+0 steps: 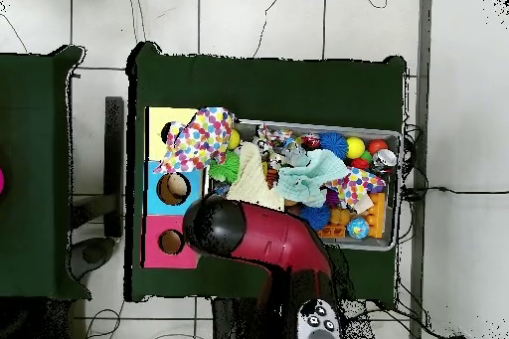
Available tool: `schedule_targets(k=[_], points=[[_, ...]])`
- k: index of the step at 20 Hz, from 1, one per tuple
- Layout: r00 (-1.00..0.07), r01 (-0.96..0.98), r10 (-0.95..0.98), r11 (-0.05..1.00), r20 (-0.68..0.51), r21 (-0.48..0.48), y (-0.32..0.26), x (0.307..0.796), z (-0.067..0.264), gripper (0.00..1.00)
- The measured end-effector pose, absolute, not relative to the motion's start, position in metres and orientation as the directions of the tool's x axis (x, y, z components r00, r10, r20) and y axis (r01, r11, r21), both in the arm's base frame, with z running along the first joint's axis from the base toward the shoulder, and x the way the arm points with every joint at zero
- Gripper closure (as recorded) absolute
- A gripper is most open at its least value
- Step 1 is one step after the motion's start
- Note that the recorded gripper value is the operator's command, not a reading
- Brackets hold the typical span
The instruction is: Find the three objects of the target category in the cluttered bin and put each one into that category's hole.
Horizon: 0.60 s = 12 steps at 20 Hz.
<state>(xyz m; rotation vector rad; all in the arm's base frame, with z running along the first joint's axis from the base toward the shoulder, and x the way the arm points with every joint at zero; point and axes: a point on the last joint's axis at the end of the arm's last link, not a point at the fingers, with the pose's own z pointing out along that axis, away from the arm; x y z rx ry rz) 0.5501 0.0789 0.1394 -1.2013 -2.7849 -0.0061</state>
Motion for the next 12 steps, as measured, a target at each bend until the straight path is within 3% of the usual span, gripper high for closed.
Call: schedule_targets(k=[7, 12], points=[[-0.638, 0.746, 0.766, 0.640, -0.075, 0.185, 0.063, 0.598, 0.189, 0.00], [-0.618, 0.718, 0.767, 0.641, -0.174, 0.270, 0.061, 0.617, 0.230, 0.00]])
